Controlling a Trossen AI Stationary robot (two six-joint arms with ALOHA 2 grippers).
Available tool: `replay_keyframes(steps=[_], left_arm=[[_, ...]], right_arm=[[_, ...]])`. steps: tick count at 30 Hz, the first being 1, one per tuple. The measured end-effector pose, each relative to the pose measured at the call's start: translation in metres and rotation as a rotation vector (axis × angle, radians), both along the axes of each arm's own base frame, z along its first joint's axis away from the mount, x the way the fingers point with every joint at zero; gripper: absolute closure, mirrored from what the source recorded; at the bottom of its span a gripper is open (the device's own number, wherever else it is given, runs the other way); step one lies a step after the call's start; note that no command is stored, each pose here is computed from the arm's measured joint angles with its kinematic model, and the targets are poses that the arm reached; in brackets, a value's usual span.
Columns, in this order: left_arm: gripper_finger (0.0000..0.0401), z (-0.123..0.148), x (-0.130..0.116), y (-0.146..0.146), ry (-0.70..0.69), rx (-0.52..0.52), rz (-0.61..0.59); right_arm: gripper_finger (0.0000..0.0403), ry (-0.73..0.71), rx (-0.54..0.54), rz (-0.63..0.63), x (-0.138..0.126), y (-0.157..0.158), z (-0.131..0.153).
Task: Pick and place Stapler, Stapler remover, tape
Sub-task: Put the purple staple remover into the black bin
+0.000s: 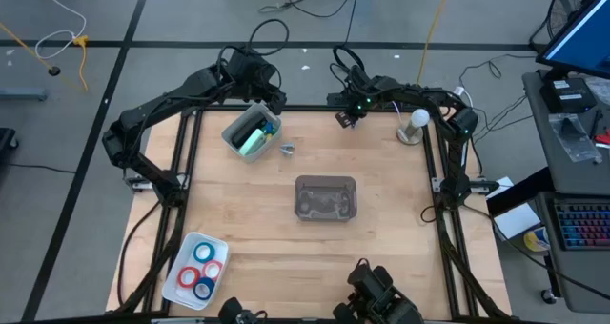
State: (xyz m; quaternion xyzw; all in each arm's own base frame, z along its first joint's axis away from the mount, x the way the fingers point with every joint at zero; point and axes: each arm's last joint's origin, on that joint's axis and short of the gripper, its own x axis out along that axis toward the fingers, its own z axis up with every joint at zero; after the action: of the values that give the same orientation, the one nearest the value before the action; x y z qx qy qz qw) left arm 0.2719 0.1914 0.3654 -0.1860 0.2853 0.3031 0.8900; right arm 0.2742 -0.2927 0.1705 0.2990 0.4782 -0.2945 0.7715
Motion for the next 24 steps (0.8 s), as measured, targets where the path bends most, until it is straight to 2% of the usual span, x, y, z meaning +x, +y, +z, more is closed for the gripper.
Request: replay_keyframes(steps=[8,12,16,21,24], left_arm=[[0.0231,0.001,0.001,0.0,-0.008,0.012,-0.004],[0.0231,0.002,0.001,0.001,-0.016,0.018,-0.004],[0.0231,0.002,0.001,0.001,-0.013,0.027,-0.011],[0.0231,0.002,0.001,0.001,-0.006,0.046,0.0],[0.0231,0.002,0.001,0.002,0.002,0.057,0.015]], right_arm=[[0.0288,0.013,-0.032,-0.005,0.0,-0.002,0.001],[0.026,0.005,-0.02,-0.029,0.0,-0.001,0.001],[0.0251,-0.015,-0.02,-0.044,-0.002,0.002,0.013],[0.0256,-0.016,-0.115,-0.017,-0.005,0.006,0.036],[0.0262,0.009,-0.15,0.037,-0.008,0.004,0.038]])
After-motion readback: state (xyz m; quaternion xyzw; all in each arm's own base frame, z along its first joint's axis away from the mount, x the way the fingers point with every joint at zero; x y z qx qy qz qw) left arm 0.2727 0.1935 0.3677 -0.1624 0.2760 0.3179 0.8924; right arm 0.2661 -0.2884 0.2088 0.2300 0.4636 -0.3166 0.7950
